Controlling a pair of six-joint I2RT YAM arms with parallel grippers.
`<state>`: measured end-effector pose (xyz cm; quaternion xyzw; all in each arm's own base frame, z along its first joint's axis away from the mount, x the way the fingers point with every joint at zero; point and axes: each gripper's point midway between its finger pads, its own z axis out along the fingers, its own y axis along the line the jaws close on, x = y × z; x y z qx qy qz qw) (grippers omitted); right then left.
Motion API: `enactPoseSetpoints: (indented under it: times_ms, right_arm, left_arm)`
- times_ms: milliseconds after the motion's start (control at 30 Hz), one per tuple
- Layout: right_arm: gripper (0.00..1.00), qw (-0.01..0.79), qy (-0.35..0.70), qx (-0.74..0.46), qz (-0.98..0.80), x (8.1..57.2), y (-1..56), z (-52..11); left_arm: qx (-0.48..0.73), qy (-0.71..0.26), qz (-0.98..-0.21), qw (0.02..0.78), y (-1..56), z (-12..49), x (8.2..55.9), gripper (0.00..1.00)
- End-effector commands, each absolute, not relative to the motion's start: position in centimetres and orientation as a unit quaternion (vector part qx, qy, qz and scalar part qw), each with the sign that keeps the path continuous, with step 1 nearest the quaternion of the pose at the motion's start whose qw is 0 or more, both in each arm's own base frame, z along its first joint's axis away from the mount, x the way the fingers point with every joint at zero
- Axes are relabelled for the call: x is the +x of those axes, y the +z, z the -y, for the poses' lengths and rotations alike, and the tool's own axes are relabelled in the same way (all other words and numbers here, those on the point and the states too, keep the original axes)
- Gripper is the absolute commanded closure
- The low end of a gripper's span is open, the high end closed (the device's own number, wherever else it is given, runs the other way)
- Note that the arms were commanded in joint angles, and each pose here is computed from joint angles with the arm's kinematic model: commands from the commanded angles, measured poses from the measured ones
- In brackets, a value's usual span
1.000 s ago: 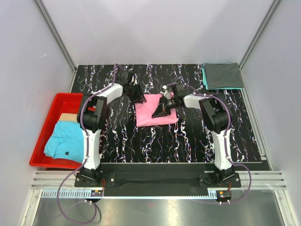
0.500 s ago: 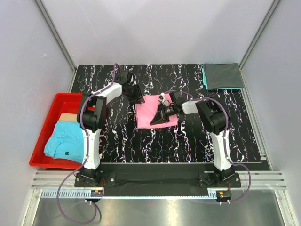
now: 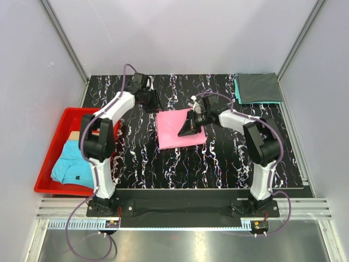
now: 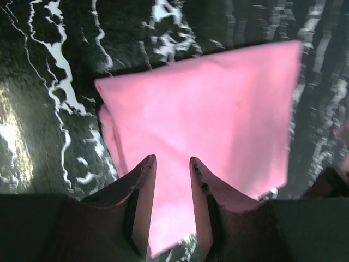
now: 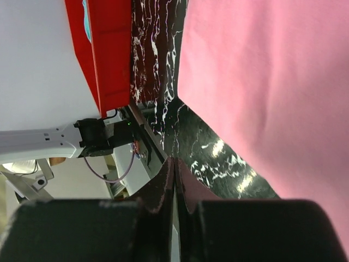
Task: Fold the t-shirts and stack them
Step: Fold the tshirt
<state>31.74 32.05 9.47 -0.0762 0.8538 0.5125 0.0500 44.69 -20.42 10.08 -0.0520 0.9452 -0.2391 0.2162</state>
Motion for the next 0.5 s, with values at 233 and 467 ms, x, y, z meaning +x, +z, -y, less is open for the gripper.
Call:
enactPoseSetpoints:
  times_ms: [233, 467]
  right_arm:
    - [0.91, 0.074, 0.476, -0.008, -0.876, 32.5, 7.2, -23.9]
    - [0.93, 0.034, 0.468, 0.036, -0.883, 30.7, 1.4, -22.6]
  left_arm:
    - [-0.016, -0.326, -0.925, 0.192, 9.6, 24.3, 35.6, 0.69]
    - [-0.066, -0.244, -0.955, 0.154, 2.4, 20.7, 30.3, 0.74]
